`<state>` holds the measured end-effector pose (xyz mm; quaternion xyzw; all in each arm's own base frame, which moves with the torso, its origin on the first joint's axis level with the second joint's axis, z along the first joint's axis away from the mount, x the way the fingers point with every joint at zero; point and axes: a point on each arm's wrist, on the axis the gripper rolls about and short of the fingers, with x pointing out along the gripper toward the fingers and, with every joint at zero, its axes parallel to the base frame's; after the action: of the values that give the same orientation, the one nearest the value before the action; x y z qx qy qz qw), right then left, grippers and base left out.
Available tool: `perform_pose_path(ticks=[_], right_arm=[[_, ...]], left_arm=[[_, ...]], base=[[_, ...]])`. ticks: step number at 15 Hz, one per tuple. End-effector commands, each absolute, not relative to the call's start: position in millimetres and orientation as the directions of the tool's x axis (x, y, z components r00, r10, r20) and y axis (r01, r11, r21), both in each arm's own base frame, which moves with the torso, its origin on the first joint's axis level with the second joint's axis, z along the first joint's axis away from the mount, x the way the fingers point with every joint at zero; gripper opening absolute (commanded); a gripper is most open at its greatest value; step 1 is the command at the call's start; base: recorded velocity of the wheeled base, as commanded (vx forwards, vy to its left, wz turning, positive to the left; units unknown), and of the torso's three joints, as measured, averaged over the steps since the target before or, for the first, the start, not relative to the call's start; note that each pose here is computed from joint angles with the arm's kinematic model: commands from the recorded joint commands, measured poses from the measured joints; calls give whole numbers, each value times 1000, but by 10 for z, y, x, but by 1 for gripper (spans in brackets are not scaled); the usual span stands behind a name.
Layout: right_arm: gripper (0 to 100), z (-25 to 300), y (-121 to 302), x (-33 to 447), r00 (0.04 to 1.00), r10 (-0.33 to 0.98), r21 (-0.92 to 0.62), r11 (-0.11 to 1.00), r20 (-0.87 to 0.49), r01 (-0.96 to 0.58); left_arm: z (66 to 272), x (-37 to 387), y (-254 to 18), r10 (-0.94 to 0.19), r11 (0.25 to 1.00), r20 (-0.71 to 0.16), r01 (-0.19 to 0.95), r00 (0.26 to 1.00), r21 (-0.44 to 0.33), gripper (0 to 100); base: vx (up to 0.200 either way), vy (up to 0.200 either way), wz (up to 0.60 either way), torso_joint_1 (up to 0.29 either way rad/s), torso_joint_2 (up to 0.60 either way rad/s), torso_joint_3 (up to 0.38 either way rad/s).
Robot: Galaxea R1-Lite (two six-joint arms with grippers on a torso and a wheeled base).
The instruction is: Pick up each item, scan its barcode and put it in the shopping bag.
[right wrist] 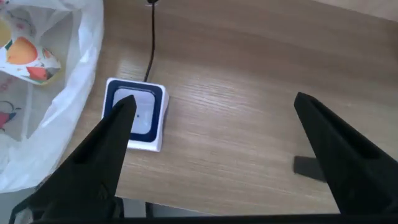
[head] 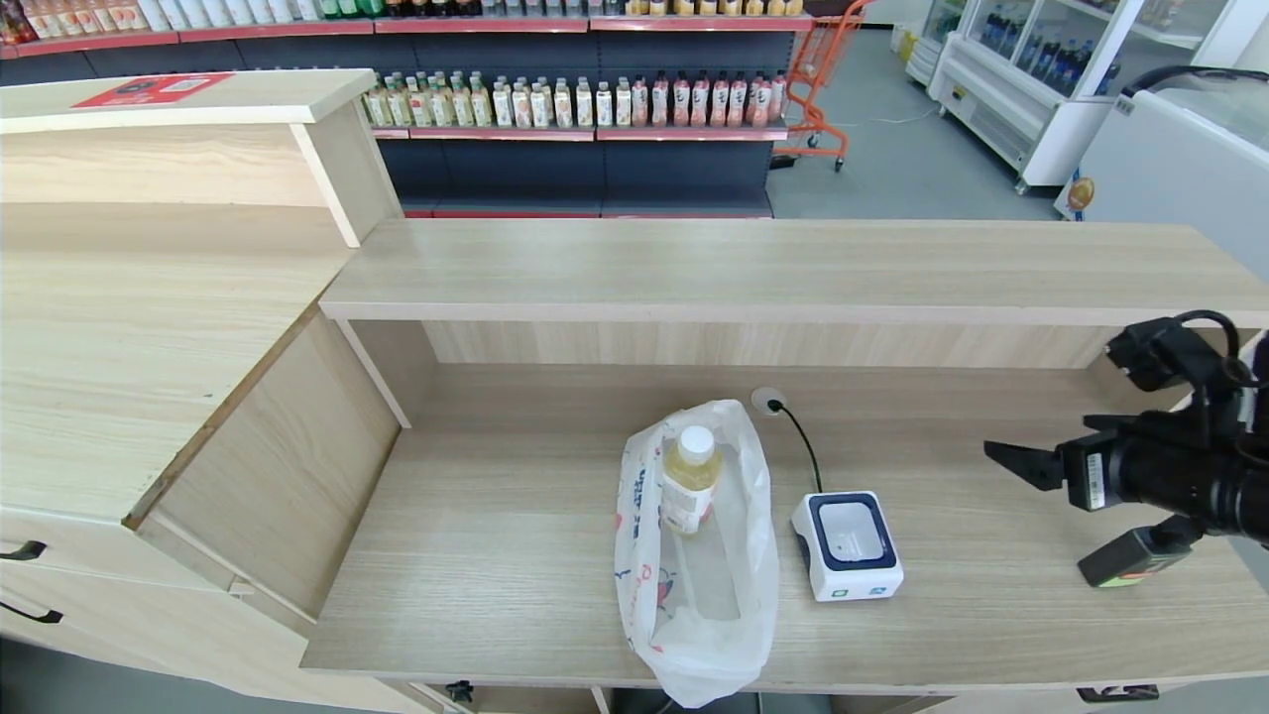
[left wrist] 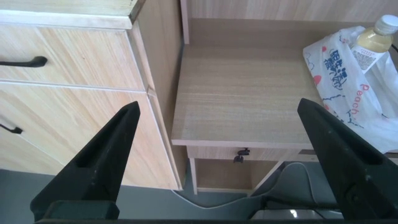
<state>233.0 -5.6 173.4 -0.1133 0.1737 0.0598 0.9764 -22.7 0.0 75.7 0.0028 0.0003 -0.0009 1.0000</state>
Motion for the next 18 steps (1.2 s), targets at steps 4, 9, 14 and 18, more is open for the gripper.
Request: perform_pose_path(ticks=[4, 9, 14, 18], right_arm=[[100, 1765, -96, 1748, 956, 24, -170, 982, -292, -77], [100, 1745, -98, 1729, 954, 22, -143, 987, -299, -67], [100, 1633, -94, 1688, 940, 24, -75, 996, -340, -53], [100, 1591, -94, 1680, 934, 26, -48, 998, -357, -46]], left_arm=[[757, -227, 0, -2, 1000, 0, 2, 1000, 6, 100], [757, -227, 0, -2, 1000, 0, 2, 1000, 8, 100], [757, -227, 0, -2, 1000, 0, 2, 1000, 6, 100], [757, -227, 0, -2, 1000, 0, 2, 1000, 3, 100]], base=[[0, 0, 0, 0, 0, 0], [0, -80, 0, 1, 1, 0], [0, -200, 0, 0, -1, 2], [0, -200, 0, 2, 2, 0]])
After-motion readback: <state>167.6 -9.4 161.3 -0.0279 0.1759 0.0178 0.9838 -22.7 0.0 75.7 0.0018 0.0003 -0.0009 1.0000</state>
